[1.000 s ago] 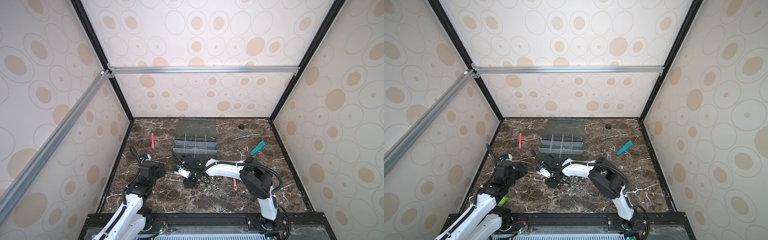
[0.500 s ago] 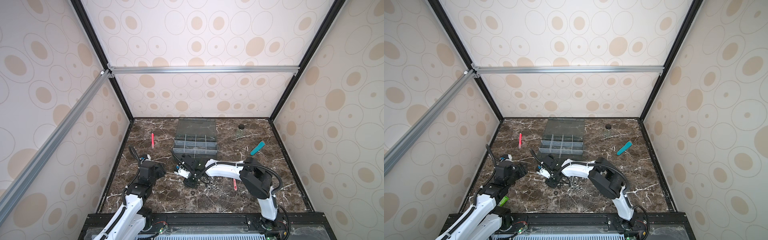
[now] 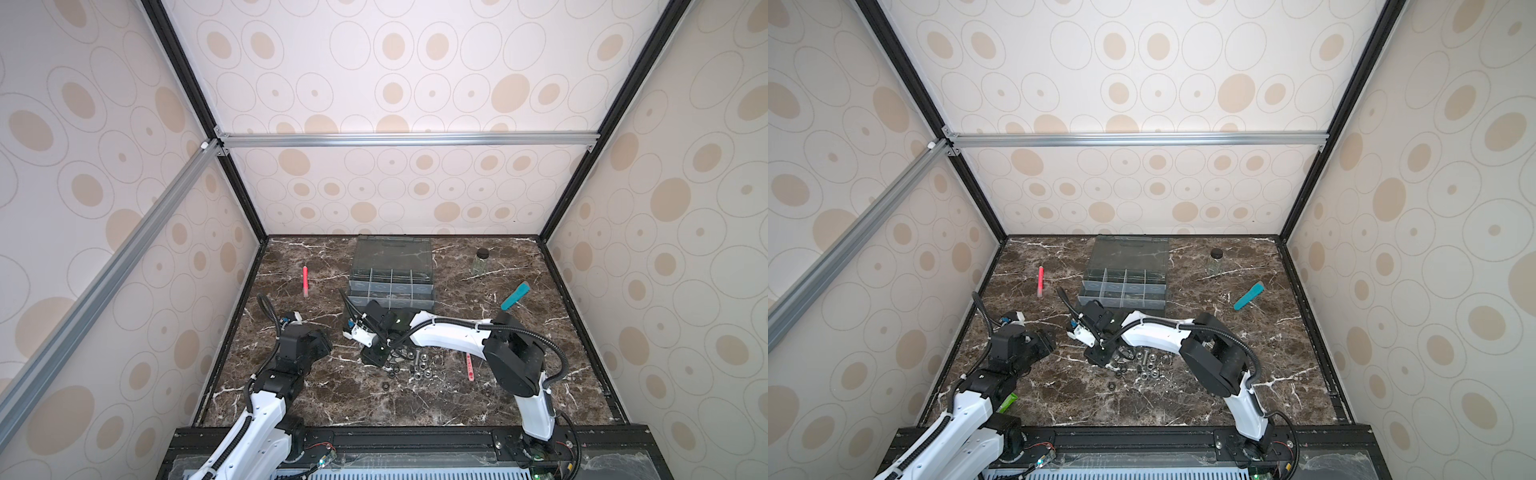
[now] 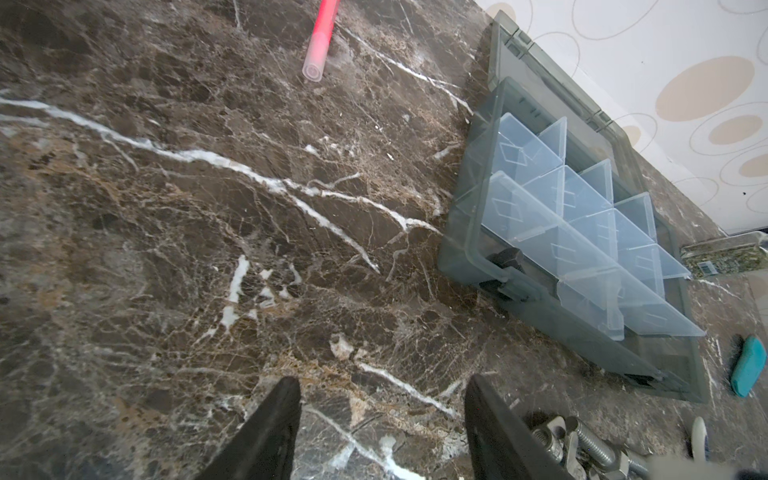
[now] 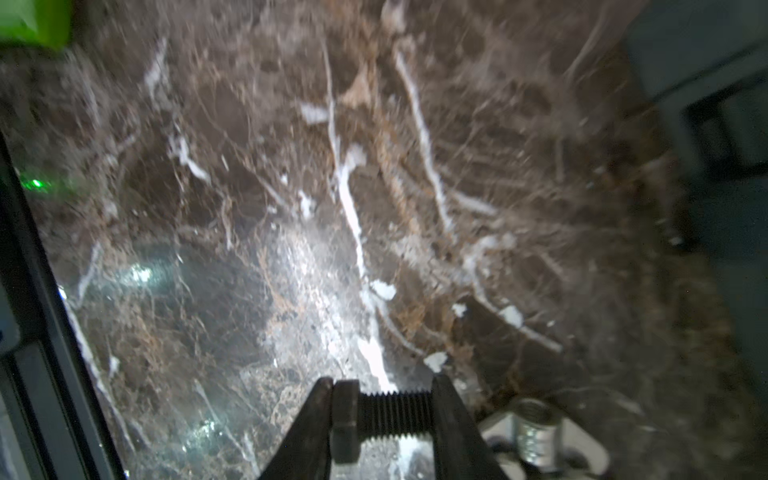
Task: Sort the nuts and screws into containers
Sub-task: 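Carry the black bolt with the right gripper over the box and release it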
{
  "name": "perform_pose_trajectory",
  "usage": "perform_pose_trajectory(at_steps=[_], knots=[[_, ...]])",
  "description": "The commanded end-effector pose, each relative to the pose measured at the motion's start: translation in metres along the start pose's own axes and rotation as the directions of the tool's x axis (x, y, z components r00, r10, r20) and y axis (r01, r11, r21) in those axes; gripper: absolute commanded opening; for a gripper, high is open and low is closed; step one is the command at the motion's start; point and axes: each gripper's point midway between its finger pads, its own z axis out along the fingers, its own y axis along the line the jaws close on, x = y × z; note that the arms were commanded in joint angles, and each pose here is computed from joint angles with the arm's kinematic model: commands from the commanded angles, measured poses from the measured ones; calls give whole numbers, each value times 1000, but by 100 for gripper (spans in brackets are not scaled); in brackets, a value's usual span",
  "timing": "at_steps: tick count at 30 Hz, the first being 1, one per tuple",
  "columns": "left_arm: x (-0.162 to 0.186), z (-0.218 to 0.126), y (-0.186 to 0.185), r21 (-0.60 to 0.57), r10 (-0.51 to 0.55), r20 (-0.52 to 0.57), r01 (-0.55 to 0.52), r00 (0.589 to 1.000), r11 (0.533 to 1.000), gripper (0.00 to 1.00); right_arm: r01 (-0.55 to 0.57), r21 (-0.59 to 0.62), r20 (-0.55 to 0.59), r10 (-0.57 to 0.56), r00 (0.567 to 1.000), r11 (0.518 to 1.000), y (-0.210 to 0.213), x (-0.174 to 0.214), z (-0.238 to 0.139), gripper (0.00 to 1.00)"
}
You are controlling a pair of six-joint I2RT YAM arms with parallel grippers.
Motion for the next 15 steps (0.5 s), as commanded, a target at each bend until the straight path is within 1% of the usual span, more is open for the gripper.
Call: perform_pose_trajectory(at_steps=[1, 4, 7, 11, 15], knots=[[-2, 0, -3, 28, -22, 12, 22, 1000, 999, 63, -47, 35, 82, 44, 996, 998, -28, -32, -19, 34], [3, 2, -5, 50, -29, 0, 29, 1000, 998, 63, -100, 92, 125, 88, 988, 991, -56, -49, -24, 34], [7, 5, -5, 62, -24, -10, 25, 1000, 998, 63, -154, 171, 165, 125, 978, 973, -84, -63, -27, 34], [9, 7, -7, 67, 0, -20, 2, 1000, 998, 63, -224, 255, 189, 179, 966, 941, -118, -71, -21, 34], [11, 9, -8, 73, 15, -32, -13, 999, 997, 64, -274, 317, 185, 224, 957, 908, -139, -71, -14, 34]])
